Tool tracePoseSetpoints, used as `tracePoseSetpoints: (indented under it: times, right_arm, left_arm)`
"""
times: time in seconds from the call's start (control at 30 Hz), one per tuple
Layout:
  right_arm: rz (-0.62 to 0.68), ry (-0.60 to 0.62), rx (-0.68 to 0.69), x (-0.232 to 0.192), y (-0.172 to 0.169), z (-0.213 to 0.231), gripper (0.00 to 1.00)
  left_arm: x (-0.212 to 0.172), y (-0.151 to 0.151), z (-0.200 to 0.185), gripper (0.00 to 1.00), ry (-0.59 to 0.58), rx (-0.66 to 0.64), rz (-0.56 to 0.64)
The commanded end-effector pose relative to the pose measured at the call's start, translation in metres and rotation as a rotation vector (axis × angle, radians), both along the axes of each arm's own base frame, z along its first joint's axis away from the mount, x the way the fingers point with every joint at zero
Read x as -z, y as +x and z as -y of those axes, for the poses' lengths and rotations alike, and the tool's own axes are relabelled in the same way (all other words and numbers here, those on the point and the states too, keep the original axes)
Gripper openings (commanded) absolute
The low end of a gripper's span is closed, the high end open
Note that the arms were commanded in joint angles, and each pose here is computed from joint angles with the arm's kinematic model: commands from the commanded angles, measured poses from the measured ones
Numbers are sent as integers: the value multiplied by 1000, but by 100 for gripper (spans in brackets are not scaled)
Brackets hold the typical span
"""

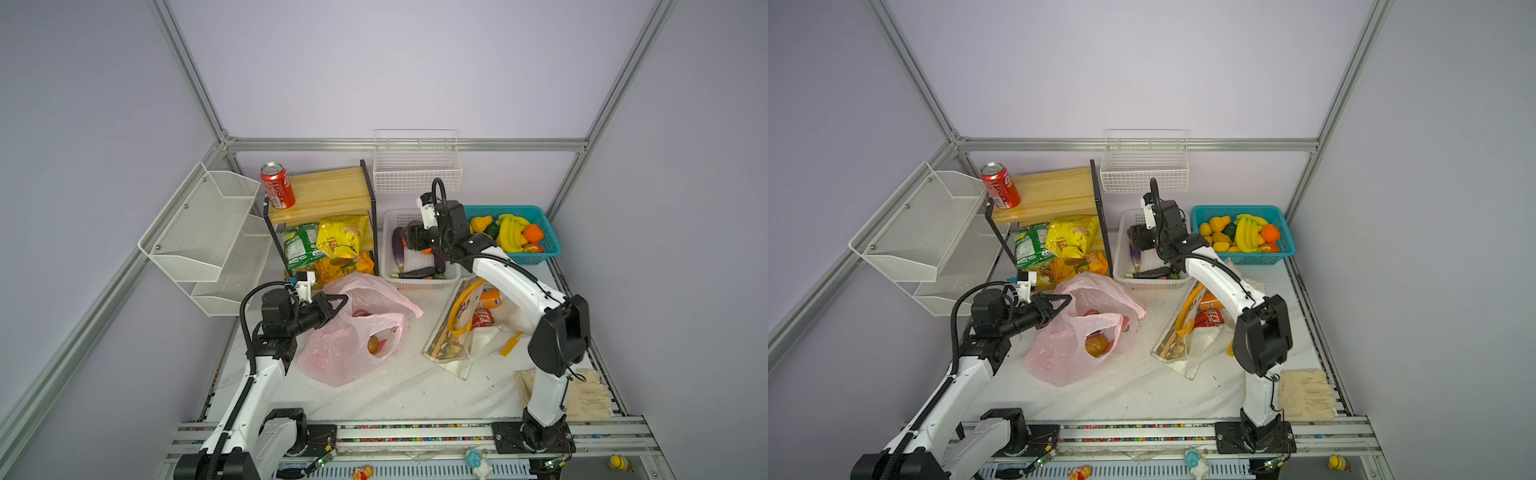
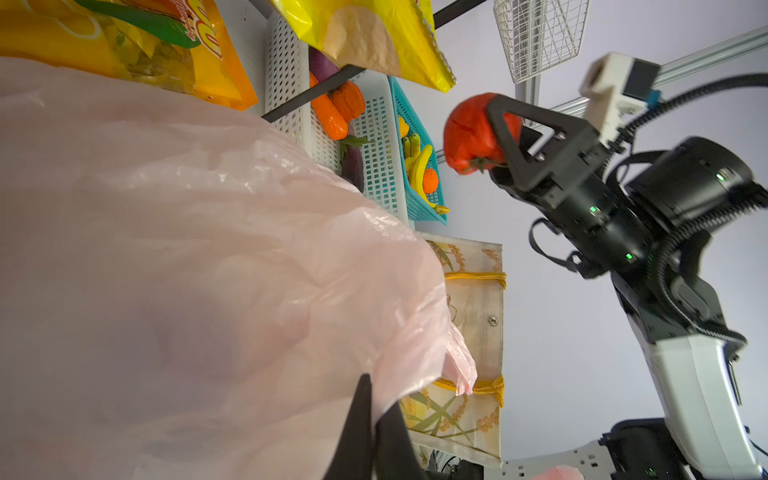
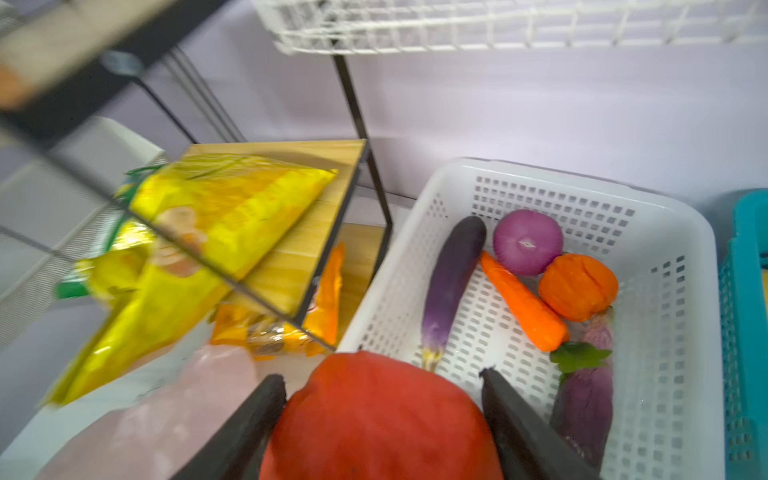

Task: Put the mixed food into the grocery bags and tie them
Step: 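Carry the tomato to the pink bag opening with the right gripper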

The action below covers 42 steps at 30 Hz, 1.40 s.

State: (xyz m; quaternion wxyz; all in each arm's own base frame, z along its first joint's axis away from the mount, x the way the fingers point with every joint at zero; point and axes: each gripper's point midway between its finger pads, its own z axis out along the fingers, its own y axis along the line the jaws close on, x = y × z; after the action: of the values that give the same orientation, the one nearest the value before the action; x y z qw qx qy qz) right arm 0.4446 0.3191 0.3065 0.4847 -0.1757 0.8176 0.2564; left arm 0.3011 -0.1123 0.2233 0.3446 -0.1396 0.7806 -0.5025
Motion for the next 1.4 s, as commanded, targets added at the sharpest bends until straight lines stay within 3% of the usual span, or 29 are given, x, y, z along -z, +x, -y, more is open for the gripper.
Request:
tracePoseSetpoints:
  times: [0.0,0.23,0.33,0.57,0.73,0.93,1.03,1.2,1.37]
  right_arm:
    - [49,64,-41,-25,-53,-3,49]
    - [-63,52,-102,3,-170,38,48]
    - [-118,139,-186,7,-215,43,47]
    - [-240,235,-317,65,-255,21,47]
    - [-242,211,-328,106,-248,-5,47]
    - [-158,205,-138,122,-199,-12,47]
    - [-128,289,-59,114,-179,-19,47]
    - [-179,400,-13,119,-158,-47,47]
    - [-263,423,8,141,-157,-77,48]
  left_arm:
    - [-27,5,1,0,-6,20,82]
    - [-23,6,1,0,-2,16,76]
    - [-26,7,1,0,1,15,80]
    - [-31,10,2,0,15,15,99]
    - [-35,9,4,0,25,31,97]
    - [-30,6,13,0,34,88,100]
    - [-30,4,22,0,32,132,100]
    - [-39,-2,40,0,28,203,124]
    - [-50,-7,50,0,23,231,151]
